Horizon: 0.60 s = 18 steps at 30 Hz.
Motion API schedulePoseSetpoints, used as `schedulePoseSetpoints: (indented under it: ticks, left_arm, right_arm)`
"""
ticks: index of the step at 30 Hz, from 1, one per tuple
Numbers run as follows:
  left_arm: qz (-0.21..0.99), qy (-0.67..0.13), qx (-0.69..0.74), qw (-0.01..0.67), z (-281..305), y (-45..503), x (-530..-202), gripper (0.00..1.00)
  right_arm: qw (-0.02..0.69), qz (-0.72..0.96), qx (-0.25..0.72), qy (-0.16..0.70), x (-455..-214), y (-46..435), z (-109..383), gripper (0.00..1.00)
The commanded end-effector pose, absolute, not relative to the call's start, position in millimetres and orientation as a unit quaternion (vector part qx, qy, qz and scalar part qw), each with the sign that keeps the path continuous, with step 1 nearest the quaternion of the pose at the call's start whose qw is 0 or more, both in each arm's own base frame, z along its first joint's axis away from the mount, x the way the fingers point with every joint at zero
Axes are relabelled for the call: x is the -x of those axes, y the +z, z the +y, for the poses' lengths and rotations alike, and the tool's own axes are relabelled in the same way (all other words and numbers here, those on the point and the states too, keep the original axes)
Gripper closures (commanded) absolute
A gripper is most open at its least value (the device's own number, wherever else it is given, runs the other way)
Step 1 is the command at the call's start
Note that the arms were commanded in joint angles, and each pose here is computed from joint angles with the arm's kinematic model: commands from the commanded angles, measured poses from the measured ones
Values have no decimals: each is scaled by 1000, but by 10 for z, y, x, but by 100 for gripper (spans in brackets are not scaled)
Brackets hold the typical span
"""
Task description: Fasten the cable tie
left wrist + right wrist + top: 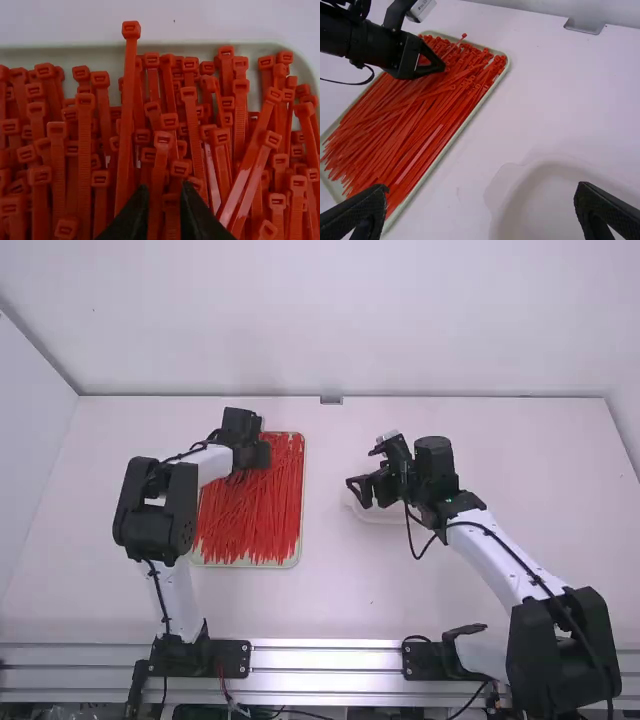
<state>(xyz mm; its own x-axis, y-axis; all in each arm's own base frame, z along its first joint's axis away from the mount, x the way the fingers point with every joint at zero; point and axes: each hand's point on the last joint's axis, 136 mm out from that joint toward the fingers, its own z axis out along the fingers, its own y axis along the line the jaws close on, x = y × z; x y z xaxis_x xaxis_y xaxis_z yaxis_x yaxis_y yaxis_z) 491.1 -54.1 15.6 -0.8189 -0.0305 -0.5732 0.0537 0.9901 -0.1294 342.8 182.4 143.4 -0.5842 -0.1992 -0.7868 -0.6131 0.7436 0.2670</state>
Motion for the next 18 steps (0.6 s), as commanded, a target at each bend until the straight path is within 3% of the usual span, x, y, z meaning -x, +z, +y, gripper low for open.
schedulePoseSetpoints:
  ticks: [1, 18]
  left_arm:
    - [956, -68, -2, 286, -535, 45, -4846, 85]
    - [956, -69, 1, 286, -534, 44, -4845, 94]
  right_arm:
    - [397, 844, 242, 267, -3482, 1523, 1844, 0]
    - [397, 844, 242, 267, -3482, 1523, 1843, 0]
